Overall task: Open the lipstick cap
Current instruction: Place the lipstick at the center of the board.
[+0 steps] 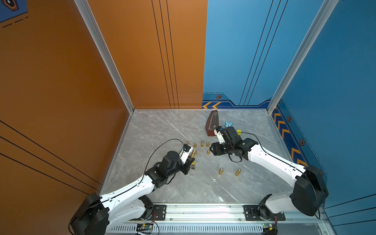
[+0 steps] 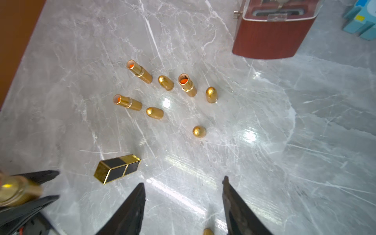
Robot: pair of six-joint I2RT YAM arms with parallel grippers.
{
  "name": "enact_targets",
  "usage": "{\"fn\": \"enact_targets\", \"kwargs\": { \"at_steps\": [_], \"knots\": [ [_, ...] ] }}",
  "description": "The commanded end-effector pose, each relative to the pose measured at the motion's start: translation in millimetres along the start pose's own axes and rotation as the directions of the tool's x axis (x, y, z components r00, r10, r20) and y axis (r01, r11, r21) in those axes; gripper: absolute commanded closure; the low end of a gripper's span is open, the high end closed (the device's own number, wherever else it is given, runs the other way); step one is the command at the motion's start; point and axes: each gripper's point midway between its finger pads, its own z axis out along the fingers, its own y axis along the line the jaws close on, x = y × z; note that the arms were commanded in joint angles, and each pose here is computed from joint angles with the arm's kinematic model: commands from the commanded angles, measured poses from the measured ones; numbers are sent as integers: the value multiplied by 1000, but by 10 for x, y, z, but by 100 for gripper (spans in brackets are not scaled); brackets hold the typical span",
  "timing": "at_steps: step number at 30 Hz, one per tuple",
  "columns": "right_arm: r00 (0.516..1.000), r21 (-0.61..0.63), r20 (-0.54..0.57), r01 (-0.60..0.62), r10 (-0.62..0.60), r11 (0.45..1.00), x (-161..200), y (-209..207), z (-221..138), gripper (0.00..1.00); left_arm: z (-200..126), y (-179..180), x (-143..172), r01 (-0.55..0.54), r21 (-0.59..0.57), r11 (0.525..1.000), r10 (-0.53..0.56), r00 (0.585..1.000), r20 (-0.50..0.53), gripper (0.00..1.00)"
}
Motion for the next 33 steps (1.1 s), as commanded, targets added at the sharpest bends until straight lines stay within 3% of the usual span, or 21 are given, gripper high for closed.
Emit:
{"fn": "enact_targets", "kwargs": {
  "at_steps": [1, 10, 18, 33],
  "knots": [
    [996, -184, -91, -38, 22, 982, 140, 354, -242, 37, 21, -140, -142, -18, 56, 998, 17, 1000, 23, 100],
    [990, -340, -126, -108, 69, 934, 176, 687, -301, 33, 67, -262, -161, -48, 86, 995, 47, 999, 15, 100],
    [987, -376, -131, -133, 89, 917, 166, 831, -199, 33, 98, -358, -184, -69, 110, 992, 68, 998, 12, 100],
    [980, -403, -189, -136, 63, 905, 298, 1072, 71, 56, 129, -391, -211, -83, 110, 990, 82, 997, 11, 100]
  ]
}}
